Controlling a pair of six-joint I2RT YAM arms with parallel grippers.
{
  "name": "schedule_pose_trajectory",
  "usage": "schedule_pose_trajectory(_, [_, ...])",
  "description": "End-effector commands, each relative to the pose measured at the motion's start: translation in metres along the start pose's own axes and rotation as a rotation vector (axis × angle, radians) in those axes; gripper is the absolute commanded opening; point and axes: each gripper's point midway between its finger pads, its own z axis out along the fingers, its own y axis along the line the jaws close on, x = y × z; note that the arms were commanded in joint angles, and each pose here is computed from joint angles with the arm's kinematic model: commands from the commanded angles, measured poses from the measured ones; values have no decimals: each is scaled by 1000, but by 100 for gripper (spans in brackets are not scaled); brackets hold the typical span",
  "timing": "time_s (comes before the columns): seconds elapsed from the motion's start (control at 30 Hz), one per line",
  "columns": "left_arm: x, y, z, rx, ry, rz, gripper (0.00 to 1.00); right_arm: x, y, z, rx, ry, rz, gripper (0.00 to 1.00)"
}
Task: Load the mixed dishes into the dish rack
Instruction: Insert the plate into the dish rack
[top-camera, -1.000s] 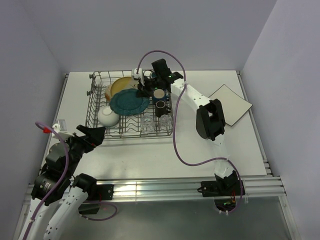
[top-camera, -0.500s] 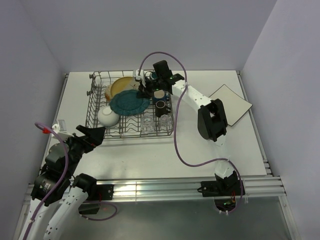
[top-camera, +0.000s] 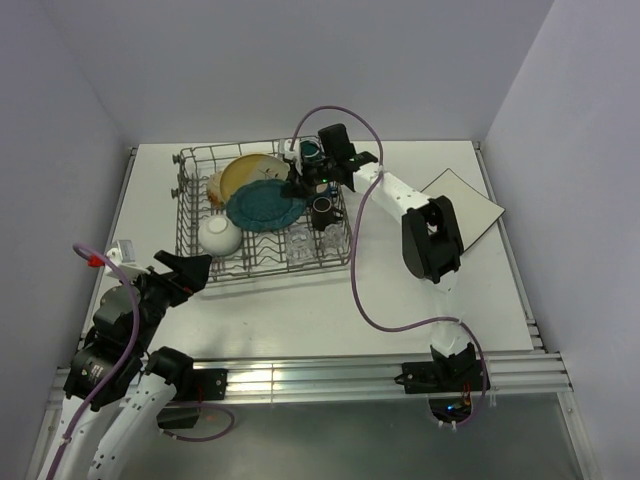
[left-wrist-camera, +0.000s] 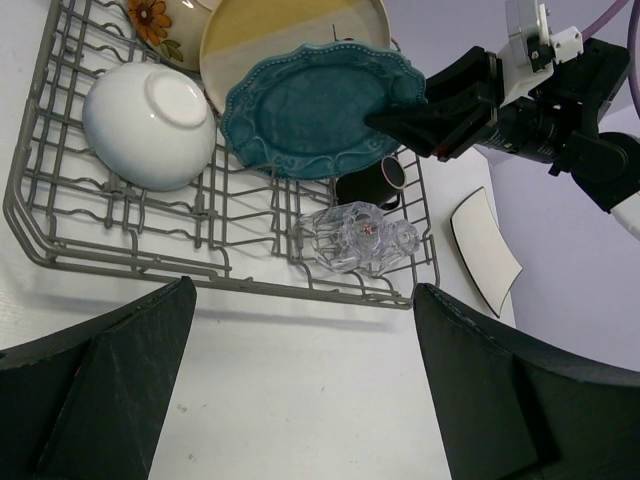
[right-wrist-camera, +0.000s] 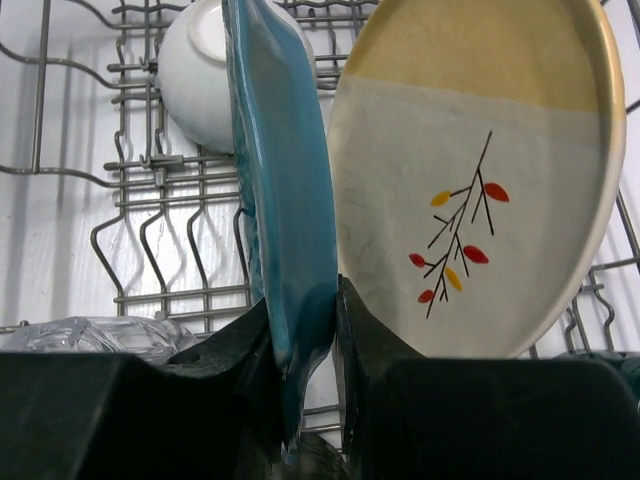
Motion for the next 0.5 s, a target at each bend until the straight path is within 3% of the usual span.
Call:
schedule_pose_trajectory(0.0, [-5,-6,0,18,-17,-22,98,-5,25,-10,-71,-16,121,24])
schedule_pose_trajectory(0.47, [-5,-7,1,16,-13,-15,98,1,21,-6,-82,-32,153,33])
